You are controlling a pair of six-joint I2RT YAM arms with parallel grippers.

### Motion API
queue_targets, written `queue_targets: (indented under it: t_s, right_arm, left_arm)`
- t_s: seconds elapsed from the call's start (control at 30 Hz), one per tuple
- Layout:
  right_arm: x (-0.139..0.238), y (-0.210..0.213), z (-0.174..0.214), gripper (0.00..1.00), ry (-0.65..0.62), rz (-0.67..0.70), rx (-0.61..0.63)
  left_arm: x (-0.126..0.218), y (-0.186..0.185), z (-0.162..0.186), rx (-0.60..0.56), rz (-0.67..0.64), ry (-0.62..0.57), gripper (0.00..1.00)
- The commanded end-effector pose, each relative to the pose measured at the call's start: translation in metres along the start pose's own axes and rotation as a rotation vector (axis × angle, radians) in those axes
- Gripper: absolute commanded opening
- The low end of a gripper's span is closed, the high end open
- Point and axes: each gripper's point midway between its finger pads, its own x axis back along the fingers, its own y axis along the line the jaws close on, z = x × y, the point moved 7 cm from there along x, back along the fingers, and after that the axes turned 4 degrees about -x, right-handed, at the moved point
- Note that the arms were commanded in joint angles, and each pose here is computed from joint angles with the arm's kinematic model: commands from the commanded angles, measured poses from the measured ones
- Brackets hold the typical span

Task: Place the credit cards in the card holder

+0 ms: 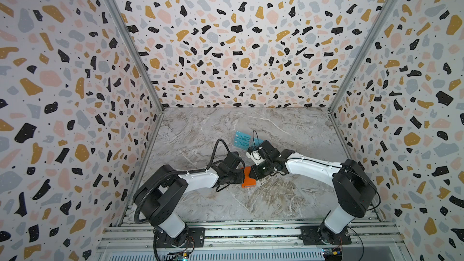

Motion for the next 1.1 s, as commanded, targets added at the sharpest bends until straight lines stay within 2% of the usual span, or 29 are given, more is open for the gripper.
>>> queue_targets:
  t_s: [0.0,0.13,0.27,0.33,0.43,0.53,0.57,0.67,0.7,0.73,0.8,0.83,0.9,1.07]
  right_arm:
    - [0.021,0.002,-0.011,0.18,-0.106,0.005,-0.010]
    - [0.042,0.000,-0.019,0.22,-0.211,0.025,-0.019]
    - [0.072,0.000,-0.025,0.29,-0.324,0.068,-0.014]
    - [0.088,-0.002,-0.027,0.40,-0.395,0.106,-0.004]
    - [0.114,-0.013,-0.035,0.67,-0.491,0.167,0.014]
    - [0.148,-0.028,-0.046,0.88,-0.624,0.255,0.032]
    - [0.163,-0.035,-0.048,0.91,-0.693,0.297,0.029]
    - [0.204,-0.059,-0.046,0.94,-0.929,0.443,0.055]
    - [0.211,-0.064,-0.042,0.95,-1.002,0.480,0.106]
    - [0.218,-0.069,-0.036,0.99,-1.096,0.525,0.156]
    - [0.227,-0.087,-0.019,1.00,-1.247,0.614,0.114]
    - [0.232,-0.095,-0.013,0.99,-1.276,0.622,0.089]
    - [0.234,-0.113,-0.006,1.00,-1.255,0.623,0.054]
    - [0.213,-0.165,0.015,0.99,-1.208,0.756,-0.017]
  left_arm:
    - [-0.003,-0.001,0.000,-0.026,-0.003,0.017,0.34]
    - [0.003,-0.002,-0.009,-0.036,-0.007,0.021,0.38]
    - [0.047,-0.009,-0.031,-0.063,-0.083,-0.042,0.49]
    - [0.072,-0.009,-0.042,-0.071,-0.121,-0.112,0.61]
    - [0.109,-0.003,-0.060,-0.041,-0.186,-0.259,0.78]
    - [0.152,0.019,-0.074,0.021,-0.328,-0.482,0.86]
    - [0.168,0.029,-0.076,0.027,-0.388,-0.565,0.86]
    - [0.203,0.053,-0.073,-0.014,-0.524,-0.775,0.87]
    - [0.211,0.061,-0.070,-0.012,-0.569,-0.836,0.91]
    - [0.220,0.070,-0.065,-0.004,-0.617,-0.894,1.00]
    - [0.229,0.082,-0.054,-0.006,-0.694,-0.956,1.00]
    - [0.232,0.089,-0.048,0.006,-0.728,-0.979,1.00]
    - [0.223,0.103,-0.037,0.008,-0.780,-0.993,1.00]
    - [0.193,0.140,-0.026,0.000,-0.938,-1.005,1.00]
